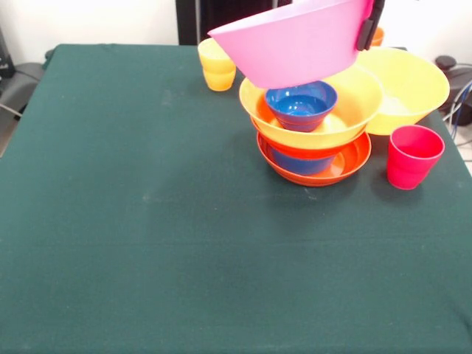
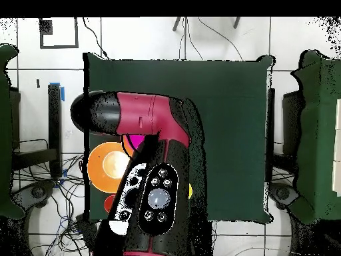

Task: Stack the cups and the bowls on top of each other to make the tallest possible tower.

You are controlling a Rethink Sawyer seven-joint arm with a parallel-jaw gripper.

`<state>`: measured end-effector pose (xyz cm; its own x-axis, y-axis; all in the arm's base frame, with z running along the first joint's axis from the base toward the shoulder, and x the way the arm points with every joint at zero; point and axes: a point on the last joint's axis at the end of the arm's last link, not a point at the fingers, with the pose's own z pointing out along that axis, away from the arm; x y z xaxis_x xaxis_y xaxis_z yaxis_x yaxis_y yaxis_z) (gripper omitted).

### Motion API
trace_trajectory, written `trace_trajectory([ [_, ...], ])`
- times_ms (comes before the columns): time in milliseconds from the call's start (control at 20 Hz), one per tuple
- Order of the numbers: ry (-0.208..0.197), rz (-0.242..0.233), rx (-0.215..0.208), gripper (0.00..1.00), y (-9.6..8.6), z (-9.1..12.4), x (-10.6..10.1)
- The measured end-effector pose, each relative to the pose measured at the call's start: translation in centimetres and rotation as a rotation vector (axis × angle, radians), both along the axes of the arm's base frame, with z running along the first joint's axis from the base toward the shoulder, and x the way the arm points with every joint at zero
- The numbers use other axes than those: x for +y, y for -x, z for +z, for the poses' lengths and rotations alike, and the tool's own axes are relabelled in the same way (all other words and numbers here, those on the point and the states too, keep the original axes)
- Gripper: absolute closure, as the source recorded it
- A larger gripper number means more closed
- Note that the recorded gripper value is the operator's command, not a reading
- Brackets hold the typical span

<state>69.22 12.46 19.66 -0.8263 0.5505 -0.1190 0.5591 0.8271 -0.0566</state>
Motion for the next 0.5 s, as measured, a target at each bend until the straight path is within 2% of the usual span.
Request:
trace_trajectory([
  [500,0.012,-0.016,0.002,1.00,0.0,-1.3,-0.8],
])
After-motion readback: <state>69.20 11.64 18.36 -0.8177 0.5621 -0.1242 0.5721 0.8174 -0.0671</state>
